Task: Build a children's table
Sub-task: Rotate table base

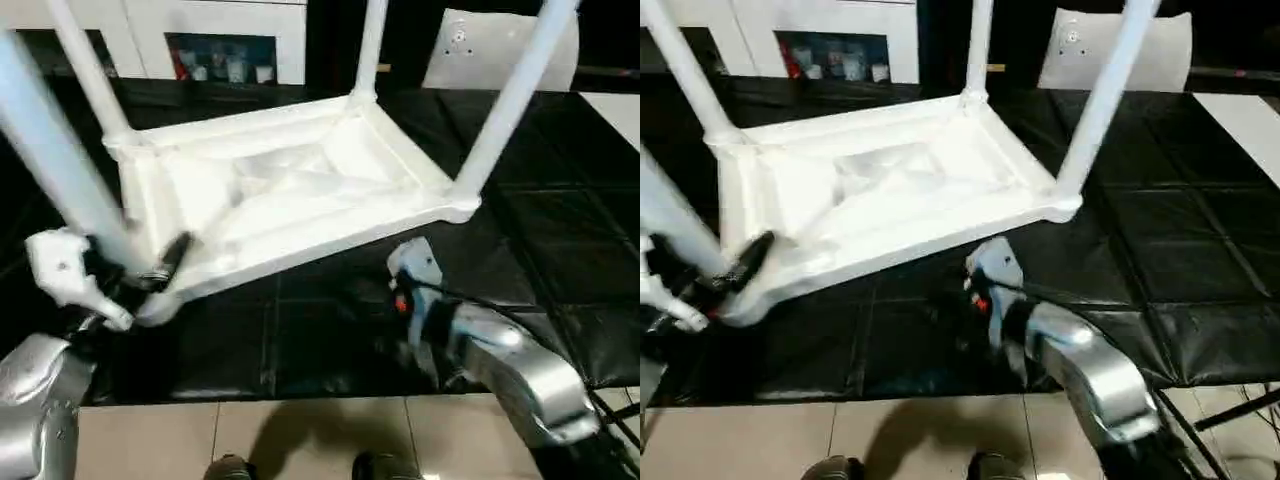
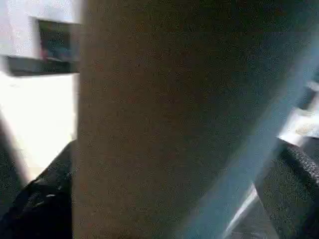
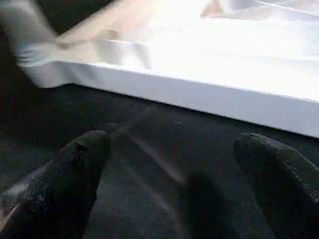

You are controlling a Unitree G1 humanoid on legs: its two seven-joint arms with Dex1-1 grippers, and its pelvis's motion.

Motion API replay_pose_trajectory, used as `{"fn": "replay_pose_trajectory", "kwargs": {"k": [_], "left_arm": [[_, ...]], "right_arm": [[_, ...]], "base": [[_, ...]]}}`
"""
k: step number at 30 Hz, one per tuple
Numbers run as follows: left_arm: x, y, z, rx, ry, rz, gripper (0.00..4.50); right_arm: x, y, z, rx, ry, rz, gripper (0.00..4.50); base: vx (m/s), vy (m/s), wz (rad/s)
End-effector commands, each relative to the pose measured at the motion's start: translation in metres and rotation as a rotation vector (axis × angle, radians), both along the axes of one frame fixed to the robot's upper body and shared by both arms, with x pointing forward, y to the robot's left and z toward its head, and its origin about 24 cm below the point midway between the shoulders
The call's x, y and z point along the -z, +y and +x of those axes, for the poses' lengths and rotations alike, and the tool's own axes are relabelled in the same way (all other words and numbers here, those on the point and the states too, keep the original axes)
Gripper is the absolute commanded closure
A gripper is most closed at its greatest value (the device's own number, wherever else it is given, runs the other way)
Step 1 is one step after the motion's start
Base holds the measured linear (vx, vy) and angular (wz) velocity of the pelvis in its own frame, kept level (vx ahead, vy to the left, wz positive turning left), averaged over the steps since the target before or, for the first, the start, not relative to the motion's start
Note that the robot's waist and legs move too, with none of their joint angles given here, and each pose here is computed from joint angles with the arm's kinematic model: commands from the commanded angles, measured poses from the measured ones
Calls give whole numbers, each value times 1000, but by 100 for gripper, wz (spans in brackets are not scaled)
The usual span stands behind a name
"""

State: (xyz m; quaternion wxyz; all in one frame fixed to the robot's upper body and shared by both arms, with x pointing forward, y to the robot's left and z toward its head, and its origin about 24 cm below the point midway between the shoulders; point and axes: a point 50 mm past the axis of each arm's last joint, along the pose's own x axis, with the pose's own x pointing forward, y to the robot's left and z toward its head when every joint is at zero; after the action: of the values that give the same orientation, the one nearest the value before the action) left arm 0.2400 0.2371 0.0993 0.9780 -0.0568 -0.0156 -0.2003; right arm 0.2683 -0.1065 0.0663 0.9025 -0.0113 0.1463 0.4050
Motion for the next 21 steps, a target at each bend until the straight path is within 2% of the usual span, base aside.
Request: {"fn": "replay_pose_trajectory", "kwargs": {"k": [1, 3, 4, 7, 8, 12, 14, 16, 21], "left_arm": [[3, -21, 0, 194, 61, -51, 3], [2, -30, -3, 313, 92, -71, 3], [2, -30, -3, 313, 92, -71, 3], [-1, -47, -5, 460, 123, -87, 3], [-3, -54, -4, 498, 124, -91, 3], [-9, -75, -5, 603, 110, -129, 3], [-14, -88, -7, 672, 104, -154, 3], [-22, -111, -14, 820, 112, -198, 3], [-27, -135, -20, 959, 110, -228, 3]], "right_arm": [[4, -10, 12, 129, -34, -64, 0], [11, -12, 20, 207, -45, -120, 0], [11, -12, 20, 207, -45, -120, 0], [23, -12, 29, 303, -14, -145, 0], [26, -10, 32, 336, 1, -134, 0], [34, -2, 36, 323, 9, -185, 0], [36, 3, 38, 310, 9, -194, 0], [35, 14, 44, 288, 0, -179, 0], [31, 30, 52, 270, -18, -152, 0]], "base": [[0, 0, 0], [0, 0, 0], [0, 0, 0], [0, 0, 0], [0, 0, 0], [0, 0, 0], [0, 0, 0], [0, 0, 0], [0, 0, 0]]}}
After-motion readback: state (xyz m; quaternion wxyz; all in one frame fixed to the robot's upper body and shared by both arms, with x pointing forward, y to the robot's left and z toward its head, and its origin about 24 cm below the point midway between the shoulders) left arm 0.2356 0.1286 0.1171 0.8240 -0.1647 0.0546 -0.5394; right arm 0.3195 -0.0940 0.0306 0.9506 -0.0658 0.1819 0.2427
